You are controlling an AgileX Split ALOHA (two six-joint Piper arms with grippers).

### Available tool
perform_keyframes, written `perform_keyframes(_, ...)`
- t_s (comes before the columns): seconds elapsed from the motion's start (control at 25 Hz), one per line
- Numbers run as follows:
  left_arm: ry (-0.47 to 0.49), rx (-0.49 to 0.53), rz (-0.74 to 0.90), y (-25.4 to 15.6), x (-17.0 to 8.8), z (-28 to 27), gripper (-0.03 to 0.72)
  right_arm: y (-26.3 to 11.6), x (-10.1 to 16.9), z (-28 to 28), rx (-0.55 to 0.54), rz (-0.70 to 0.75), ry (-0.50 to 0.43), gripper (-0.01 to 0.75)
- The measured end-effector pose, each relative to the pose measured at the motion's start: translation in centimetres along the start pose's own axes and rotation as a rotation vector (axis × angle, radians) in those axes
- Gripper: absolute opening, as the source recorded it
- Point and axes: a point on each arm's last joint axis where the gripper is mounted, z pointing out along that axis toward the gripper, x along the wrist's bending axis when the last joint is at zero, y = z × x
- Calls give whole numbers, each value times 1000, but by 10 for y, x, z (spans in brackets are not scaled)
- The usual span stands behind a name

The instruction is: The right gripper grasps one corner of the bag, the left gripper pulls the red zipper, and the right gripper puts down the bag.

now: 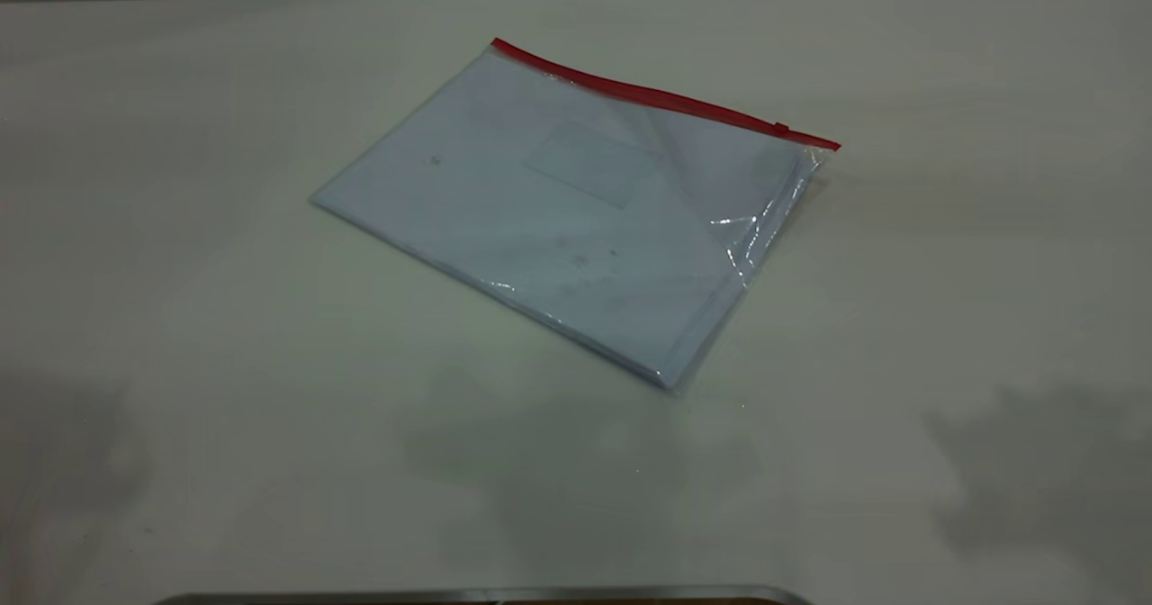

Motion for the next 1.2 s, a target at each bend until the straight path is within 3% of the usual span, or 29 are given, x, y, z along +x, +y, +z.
perform_keyframes(0.32,-53,43,45,37,11,67,552,5,-40,136,224,125,48,522)
perform_keyframes(0.44,-62,62,44,43,14,84,552,-3,-55,187,283,164,122,522)
perform_keyframes(0.56,-70,77,37,47,16,96,552,-6,-75,227,287,237,197,522)
perform_keyframes(0.76,-72,92,43,47,18,106,552,-6,-114,268,253,284,231,522)
perform_keyframes(1.2,-67,88,43,47,18,109,552,-13,-130,320,236,265,293,522)
